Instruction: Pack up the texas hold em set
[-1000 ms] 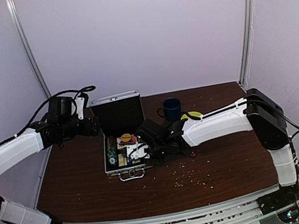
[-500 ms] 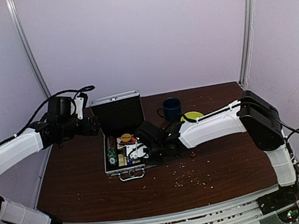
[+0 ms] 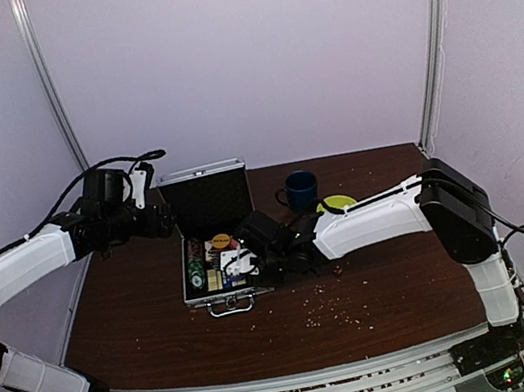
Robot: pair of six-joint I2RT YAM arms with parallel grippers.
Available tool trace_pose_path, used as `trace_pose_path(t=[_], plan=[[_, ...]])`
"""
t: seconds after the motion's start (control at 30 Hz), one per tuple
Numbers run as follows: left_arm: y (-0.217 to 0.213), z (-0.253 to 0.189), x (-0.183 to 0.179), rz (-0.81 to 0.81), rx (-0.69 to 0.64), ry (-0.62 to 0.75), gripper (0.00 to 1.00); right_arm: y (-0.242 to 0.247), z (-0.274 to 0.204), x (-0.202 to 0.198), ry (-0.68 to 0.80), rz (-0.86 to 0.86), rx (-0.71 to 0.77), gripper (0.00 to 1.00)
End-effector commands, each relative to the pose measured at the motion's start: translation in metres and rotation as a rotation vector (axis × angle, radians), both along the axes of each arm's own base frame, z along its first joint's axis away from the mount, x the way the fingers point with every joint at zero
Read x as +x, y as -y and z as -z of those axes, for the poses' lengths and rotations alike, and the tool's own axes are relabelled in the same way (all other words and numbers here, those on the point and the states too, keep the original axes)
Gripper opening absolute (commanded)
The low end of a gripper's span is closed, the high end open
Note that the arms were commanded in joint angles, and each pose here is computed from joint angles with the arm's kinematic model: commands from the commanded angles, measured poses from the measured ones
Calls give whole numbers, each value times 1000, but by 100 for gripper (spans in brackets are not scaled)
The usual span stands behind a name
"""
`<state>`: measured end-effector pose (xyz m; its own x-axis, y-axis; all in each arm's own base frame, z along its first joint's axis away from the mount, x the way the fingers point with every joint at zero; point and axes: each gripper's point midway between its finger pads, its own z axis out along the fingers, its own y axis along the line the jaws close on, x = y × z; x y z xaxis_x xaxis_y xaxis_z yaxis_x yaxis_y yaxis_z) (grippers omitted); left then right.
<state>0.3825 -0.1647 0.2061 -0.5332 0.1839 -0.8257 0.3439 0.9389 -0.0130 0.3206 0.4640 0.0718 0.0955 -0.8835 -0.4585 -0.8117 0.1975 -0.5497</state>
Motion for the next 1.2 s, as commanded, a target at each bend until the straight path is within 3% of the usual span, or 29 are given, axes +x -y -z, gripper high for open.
trace_pose_path(t=[0.0, 0.27, 0.53, 0.9, 1.17], plan=[[0, -8, 3, 3, -31, 26, 89, -6, -10, 2, 0, 11, 30, 54], [1, -7, 3, 9, -35, 21, 89, -1, -52, 4, -91, 46, 144, 54], [3, -5, 3, 17, -37, 14, 89, 37, -77, 17, -246, 95, 230, 53], [2, -3, 4, 17, -33, 10, 89, 131, -32, 9, -437, 194, 90, 42], [0, 0, 6, 13, -30, 2, 89, 164, 4, -12, -525, 243, -21, 42]])
